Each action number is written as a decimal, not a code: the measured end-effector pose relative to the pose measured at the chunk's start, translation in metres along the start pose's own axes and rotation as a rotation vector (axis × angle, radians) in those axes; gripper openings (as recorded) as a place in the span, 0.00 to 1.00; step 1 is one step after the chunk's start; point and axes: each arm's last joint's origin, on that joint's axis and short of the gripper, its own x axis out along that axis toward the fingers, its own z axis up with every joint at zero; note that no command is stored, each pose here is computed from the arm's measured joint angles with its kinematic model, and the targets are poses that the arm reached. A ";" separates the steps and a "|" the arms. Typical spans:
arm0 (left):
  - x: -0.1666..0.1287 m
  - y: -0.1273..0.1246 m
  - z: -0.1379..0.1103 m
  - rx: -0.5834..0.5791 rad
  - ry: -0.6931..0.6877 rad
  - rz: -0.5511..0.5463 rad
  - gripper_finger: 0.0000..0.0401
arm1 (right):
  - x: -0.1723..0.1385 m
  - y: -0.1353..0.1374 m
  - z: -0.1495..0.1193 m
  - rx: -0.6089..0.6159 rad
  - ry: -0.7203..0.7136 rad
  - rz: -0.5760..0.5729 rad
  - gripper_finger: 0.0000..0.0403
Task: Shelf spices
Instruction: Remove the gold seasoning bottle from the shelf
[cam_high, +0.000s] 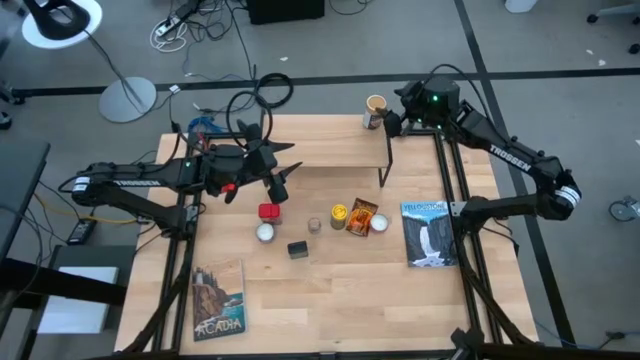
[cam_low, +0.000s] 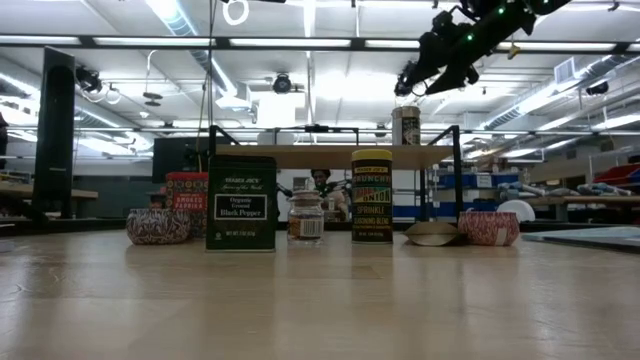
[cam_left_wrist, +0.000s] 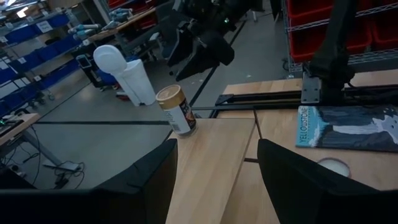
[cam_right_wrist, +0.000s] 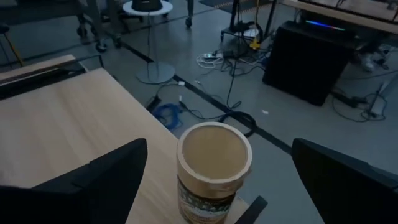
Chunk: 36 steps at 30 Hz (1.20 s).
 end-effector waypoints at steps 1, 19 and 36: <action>0.000 0.000 0.000 0.000 0.000 0.000 0.57 | 0.002 0.000 -0.001 0.001 0.005 0.000 0.99; 0.000 0.000 0.000 0.000 0.004 -0.001 0.57 | 0.038 0.001 -0.014 -0.015 0.066 0.030 0.99; 0.000 0.000 -0.001 0.001 0.008 -0.001 0.57 | 0.048 0.001 -0.019 -0.028 0.085 0.036 0.99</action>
